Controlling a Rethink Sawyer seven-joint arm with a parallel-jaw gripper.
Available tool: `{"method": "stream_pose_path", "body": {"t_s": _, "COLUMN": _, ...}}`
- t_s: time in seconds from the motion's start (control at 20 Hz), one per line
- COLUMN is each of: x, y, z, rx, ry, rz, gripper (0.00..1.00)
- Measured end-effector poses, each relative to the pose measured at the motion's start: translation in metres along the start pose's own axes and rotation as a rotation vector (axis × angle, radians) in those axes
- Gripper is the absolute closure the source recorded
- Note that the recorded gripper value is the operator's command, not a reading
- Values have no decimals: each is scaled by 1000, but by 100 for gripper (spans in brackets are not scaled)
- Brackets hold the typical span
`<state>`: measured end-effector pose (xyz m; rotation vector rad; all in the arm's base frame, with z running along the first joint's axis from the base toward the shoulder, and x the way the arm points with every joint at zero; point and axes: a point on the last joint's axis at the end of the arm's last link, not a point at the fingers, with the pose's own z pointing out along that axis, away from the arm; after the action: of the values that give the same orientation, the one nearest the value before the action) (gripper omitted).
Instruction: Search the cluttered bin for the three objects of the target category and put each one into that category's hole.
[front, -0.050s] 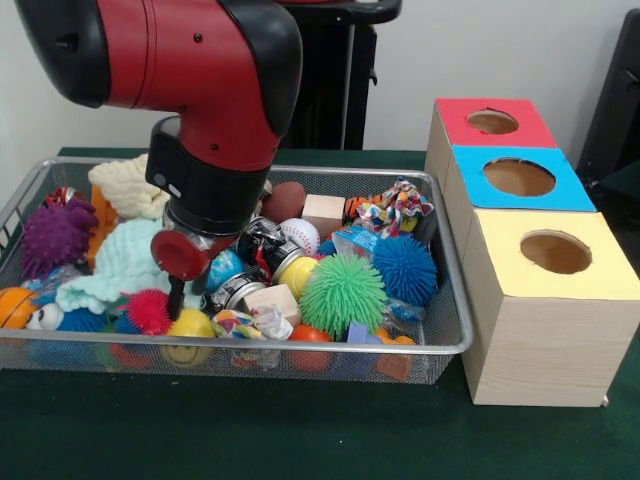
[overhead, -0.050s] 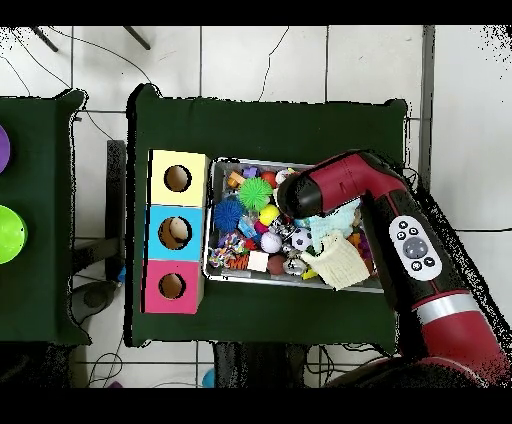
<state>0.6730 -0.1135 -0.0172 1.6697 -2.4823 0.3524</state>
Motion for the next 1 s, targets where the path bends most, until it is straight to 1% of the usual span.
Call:
{"method": "stream_pose_path", "body": {"t_s": 0.3, "x": 4, "y": 1, "z": 0, "rx": 2, "ry": 23, "rz": -40, "gripper": 0}}
{"method": "stream_pose_path", "body": {"t_s": 0.45, "x": 8, "y": 1, "z": -2, "rx": 7, "ry": 41, "rz": -72, "gripper": 0}}
{"method": "stream_pose_path", "body": {"t_s": 0.6, "x": 12, "y": 0, "z": -2, "rx": 7, "ry": 55, "rz": -91, "gripper": 0}}
{"method": "stream_pose_path", "body": {"t_s": 0.65, "x": 16, "y": 1, "z": 0, "rx": 2, "ry": 70, "rz": -106, "gripper": 0}}
{"method": "stream_pose_path", "body": {"t_s": 0.8, "x": 24, "y": 2, "z": 2, "rx": -11, "ry": 93, "rz": -124, "gripper": 0}}
{"method": "stream_pose_path", "body": {"t_s": 1.0, "x": 39, "y": 6, "z": 6, "rx": -40, "ry": 137, "rz": -157, "gripper": 0}}
